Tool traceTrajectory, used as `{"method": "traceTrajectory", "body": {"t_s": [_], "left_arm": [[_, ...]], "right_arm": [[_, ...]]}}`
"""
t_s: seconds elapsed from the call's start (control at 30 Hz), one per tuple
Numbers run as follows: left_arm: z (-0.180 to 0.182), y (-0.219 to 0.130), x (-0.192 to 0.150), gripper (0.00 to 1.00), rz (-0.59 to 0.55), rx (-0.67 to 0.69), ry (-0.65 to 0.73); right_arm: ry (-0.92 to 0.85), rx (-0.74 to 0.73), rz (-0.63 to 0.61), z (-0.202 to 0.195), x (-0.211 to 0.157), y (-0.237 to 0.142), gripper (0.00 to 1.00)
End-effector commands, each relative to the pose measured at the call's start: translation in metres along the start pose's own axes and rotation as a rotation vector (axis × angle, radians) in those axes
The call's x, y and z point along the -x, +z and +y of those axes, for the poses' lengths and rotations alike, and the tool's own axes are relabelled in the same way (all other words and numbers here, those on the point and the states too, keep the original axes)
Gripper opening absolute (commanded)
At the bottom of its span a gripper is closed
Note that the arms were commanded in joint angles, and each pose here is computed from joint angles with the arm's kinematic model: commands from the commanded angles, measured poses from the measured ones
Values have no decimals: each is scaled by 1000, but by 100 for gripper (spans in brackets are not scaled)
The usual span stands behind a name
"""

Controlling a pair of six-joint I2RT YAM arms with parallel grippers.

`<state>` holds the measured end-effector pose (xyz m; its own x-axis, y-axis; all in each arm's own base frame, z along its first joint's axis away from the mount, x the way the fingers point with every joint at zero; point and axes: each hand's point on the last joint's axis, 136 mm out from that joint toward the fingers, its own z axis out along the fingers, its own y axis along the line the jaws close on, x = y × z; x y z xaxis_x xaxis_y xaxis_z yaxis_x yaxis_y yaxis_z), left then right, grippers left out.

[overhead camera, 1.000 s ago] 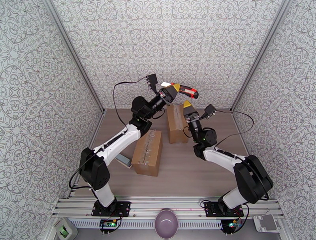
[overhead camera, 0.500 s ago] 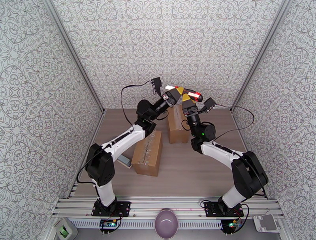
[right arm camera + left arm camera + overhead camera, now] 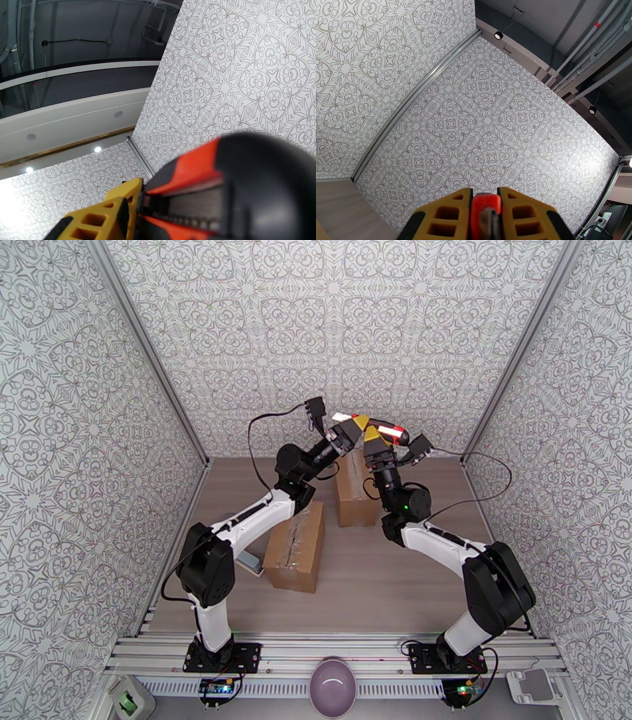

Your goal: Unpack the express box

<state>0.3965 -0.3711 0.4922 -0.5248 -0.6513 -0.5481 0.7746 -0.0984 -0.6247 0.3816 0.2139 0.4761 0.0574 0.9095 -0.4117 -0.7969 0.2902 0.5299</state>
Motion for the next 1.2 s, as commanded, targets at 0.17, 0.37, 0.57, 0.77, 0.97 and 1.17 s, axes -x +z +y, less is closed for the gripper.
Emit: {"method": "traceTrajectory", "body": {"t_s": [0.17,0.37,0.57,0.77,0.97,1.17], "left_arm": [[-15,3,-8,0,32,-70,-21],[-20,3,-12,0,42,-99,-34],[-23,2,-13,0,52,-129,-35],[-24,5,-17,0,64,-168,-55],[-24,6,-20,0,76,-176,-50],[-19,5,-27,0,95,-175,-48]], "right_arm": [[-95,47,-62,22,19,9,38],[-103,42,-75,19,25,10,41],[-103,53,-78,23,30,10,46],[-62,62,-84,25,32,13,47],[-27,77,-85,29,33,15,42],[-12,96,-88,36,37,18,35]]}}
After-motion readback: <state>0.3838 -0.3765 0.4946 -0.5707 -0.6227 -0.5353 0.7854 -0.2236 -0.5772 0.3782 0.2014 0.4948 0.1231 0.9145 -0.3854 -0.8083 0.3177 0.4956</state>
